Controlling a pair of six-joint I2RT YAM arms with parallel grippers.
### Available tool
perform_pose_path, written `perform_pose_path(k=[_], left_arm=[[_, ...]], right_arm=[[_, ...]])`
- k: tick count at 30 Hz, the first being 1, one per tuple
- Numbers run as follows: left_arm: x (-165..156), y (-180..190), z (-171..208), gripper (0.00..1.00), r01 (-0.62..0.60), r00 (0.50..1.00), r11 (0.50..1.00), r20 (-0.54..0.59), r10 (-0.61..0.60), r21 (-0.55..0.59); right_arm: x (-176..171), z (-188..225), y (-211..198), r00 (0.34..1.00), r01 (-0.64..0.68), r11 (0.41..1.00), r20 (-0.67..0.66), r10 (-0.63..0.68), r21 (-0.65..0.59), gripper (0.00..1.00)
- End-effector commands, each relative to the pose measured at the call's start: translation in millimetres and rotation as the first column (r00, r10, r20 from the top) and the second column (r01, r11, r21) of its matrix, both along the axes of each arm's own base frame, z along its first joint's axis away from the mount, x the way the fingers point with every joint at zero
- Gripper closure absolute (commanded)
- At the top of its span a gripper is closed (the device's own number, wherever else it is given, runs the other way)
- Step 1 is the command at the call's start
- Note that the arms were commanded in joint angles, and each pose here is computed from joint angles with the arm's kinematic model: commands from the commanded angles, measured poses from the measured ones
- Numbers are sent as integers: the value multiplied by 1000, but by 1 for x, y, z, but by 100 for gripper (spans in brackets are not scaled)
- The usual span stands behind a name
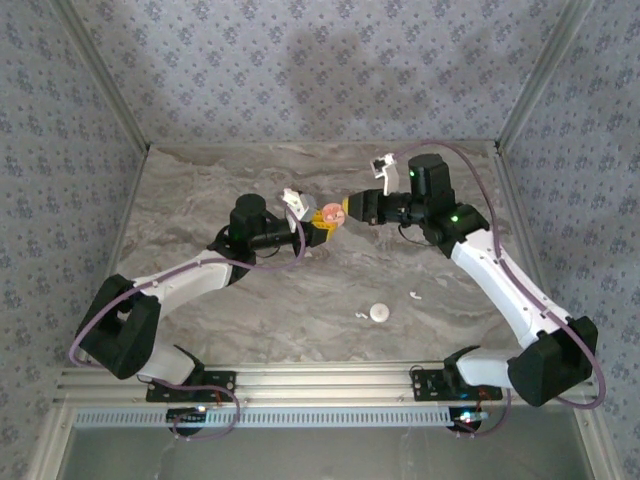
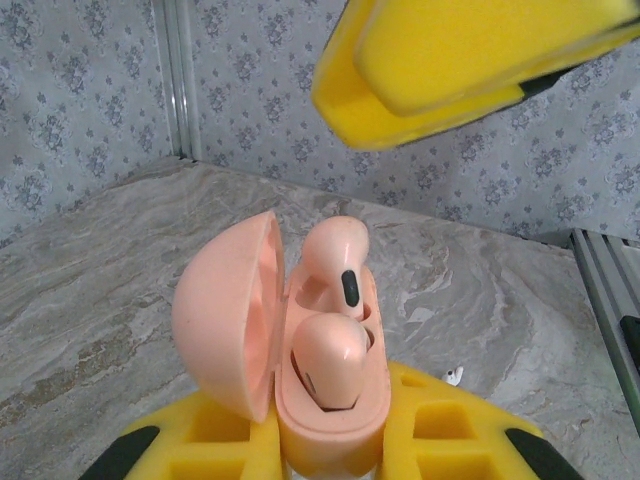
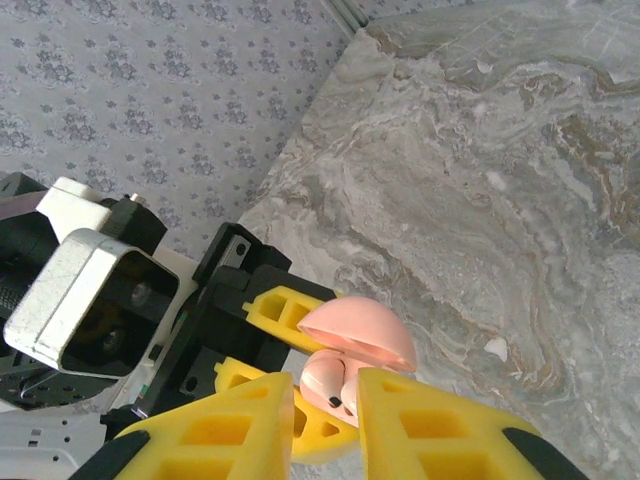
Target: Insert wireless bluetooth earbuds into charging case
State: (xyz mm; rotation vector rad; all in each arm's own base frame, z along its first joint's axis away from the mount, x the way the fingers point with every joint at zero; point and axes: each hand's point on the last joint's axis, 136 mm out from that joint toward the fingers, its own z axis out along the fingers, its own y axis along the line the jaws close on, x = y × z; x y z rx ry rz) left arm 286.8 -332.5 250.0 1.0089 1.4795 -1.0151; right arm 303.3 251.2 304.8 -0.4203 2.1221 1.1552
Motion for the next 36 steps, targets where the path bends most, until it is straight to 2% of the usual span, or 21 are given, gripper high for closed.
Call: perform_pose_path(k=[1, 20, 22, 25, 27, 30, 33, 36], left_arm=[[-5, -1, 32, 83, 26, 996, 999, 81, -23, -42], [-6, 0, 35, 83, 26, 996, 999, 88, -22, -43], [-7, 0, 35, 83, 28, 996, 999, 87, -24, -43], [-9, -1, 34, 83, 46, 995, 998, 87, -42, -37], [-12, -2, 33, 83, 64, 995, 998, 81, -61, -28], [-17, -2, 31, 83, 93, 992, 996, 84, -92, -6], [-24, -3, 26, 83, 122, 987, 991, 98, -126, 46], [-30, -3, 20, 83, 142, 981, 984, 121, -154, 107]], right_arm=[[-9, -8, 3, 999, -25, 1000, -34, 25, 5, 76], [-1, -22, 15, 996, -56, 998, -65, 56, -11, 82], [2, -6, 15, 998, -50, 999, -26, 50, -3, 80], [2, 1, 9, 999, -37, 999, 17, 37, -12, 71], [-1, 11, 1, 996, -32, 999, 77, 34, -27, 62], [-10, 25, -10, 979, -63, 996, 189, 74, -64, 58], [-25, 38, -16, 922, -134, 979, 342, 179, -152, 58], [-41, 40, -18, 835, -215, 939, 448, 320, -269, 50]])
